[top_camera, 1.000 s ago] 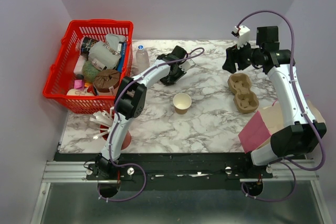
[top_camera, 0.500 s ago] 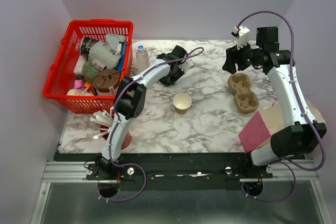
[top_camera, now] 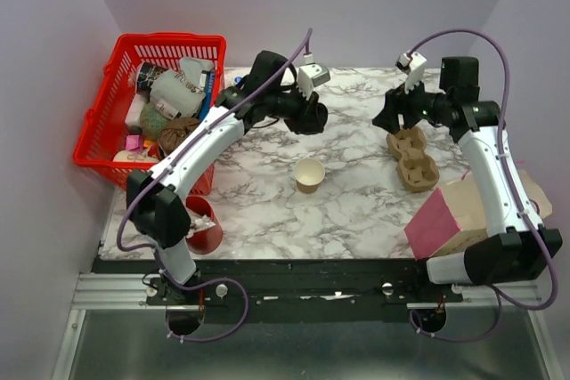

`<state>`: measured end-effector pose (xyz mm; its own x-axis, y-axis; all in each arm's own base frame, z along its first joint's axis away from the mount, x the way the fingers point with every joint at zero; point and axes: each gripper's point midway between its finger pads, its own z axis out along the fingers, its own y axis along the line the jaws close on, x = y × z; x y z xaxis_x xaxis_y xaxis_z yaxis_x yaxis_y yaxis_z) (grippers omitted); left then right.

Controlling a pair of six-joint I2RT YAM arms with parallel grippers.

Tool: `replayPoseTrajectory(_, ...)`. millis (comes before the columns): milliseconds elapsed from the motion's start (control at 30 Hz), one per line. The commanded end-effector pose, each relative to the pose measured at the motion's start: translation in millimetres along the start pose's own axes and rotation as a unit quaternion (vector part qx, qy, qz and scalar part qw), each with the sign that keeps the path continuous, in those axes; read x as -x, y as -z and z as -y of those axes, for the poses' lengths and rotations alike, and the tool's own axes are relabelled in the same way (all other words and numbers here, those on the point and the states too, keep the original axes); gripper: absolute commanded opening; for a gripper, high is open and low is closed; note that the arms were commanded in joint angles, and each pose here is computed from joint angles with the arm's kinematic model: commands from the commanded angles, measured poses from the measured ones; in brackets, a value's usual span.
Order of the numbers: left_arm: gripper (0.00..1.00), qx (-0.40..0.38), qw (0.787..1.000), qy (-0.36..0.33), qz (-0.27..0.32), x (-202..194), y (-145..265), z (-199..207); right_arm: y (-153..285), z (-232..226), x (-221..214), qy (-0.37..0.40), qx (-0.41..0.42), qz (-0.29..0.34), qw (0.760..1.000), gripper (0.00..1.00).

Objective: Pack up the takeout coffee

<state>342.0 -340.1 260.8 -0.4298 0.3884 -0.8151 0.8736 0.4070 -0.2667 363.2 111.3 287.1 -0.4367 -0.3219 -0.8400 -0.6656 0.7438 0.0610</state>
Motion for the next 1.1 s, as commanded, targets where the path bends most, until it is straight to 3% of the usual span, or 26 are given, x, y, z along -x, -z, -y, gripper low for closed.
replayPoseTrajectory(0,0.1,-0.16,0.983,0.035,0.081,11,8,60,9,-44,12,-0.005,0.079,0.085,0.993,0.7)
replayPoseTrajectory(33,0.1,-0.165,0.982,0.051,0.075,-6,4,59,8,-43,22,0.004,0.078,0.115,0.99,0.71)
replayPoseTrajectory(100,0.1,-0.204,0.972,0.039,0.108,0,11,73,5,-57,10,-0.024,0.106,0.124,0.986,0.72)
replayPoseTrajectory(133,0.1,-0.217,0.968,0.075,0.096,-14,7,76,2,-58,12,-0.027,0.115,0.134,0.984,0.72)
replayPoseTrajectory(400,0.1,-0.253,0.95,0.163,0.087,-46,-7,80,-29,-76,-30,-0.098,0.208,0.087,0.969,0.72)
replayPoseTrajectory(767,0.1,-0.25,0.937,0.232,0.078,-66,-22,66,-59,-69,-63,-0.139,0.207,0.046,0.967,0.72)
replayPoseTrajectory(1067,0.13,-0.261,0.924,0.269,0.074,-70,-22,53,-66,-81,-66,-0.054,0.264,0.066,0.961,0.81)
